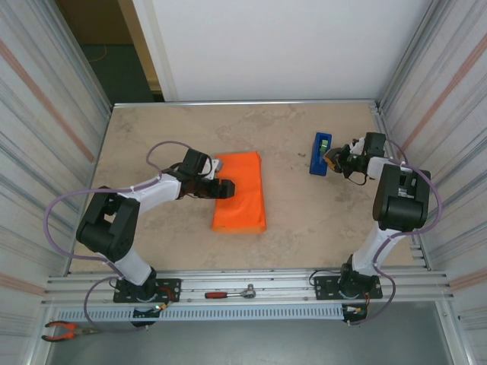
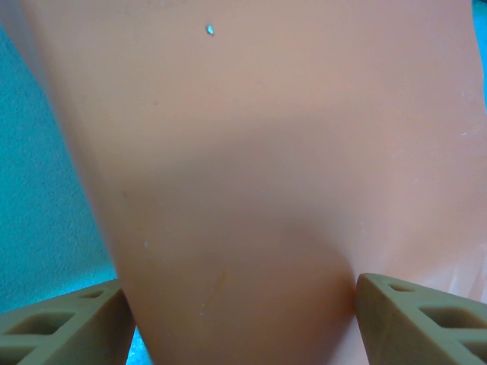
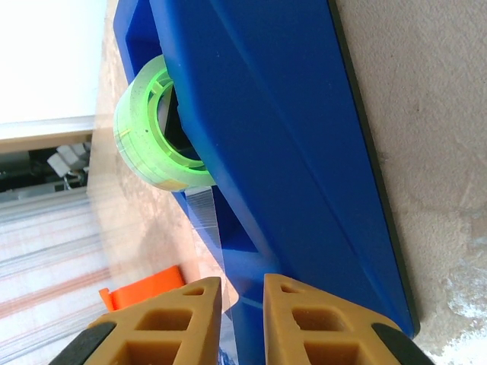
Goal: Wrap the gift box in paper
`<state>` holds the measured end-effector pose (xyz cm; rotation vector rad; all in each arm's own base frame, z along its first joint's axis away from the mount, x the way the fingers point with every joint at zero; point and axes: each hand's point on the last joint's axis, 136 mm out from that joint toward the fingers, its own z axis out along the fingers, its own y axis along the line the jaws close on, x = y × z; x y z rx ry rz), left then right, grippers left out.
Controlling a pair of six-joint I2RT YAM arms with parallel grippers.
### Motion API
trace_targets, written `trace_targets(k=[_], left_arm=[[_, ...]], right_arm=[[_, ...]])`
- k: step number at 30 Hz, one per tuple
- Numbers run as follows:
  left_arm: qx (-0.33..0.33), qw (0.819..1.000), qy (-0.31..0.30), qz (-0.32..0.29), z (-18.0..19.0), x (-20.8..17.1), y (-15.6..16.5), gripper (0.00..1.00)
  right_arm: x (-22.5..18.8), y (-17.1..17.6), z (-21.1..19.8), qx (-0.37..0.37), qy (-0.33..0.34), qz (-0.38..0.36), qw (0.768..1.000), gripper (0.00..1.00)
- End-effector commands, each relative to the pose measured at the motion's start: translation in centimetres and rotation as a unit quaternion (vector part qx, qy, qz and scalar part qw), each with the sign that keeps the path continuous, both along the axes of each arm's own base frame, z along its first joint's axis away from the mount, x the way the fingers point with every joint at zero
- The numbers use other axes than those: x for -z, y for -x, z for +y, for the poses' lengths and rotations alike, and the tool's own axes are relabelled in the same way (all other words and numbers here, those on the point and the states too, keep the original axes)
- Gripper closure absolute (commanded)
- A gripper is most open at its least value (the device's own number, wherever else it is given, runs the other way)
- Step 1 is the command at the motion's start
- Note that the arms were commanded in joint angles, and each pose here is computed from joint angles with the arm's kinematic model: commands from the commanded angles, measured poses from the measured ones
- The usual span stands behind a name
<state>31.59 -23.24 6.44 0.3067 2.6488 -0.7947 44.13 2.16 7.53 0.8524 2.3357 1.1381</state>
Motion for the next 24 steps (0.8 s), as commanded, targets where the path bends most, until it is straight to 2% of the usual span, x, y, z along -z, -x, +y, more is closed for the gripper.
trace_targets(k=[1,14,19,24], left_arm=[[0.002,0.996,-0.073,0.052,2.0,4.2,2.2,0.25],[0.002,0.996,-0.073,0.053,2.0,4.2,2.3,0.25],[0.001,0.996,-0.072,0.052,2.0,4.2,2.2,0.25],[0.001,0.996,-0.073,0.053,2.0,4.2,2.2,0.25]], right_arm=[[-0.7,0.1,2.1,-0.042,-0.027,-0.009,0.999,0.79],[-1.3,0.0,2.7,-0.054,-0.032,-0.019,0.998,0.85],[-1.8,0.1,3.0,-0.057,-0.036,-0.023,0.997,1.0],[-2.7,0.2,3.1,-0.052,-0.043,-0.033,0.997,1.0]])
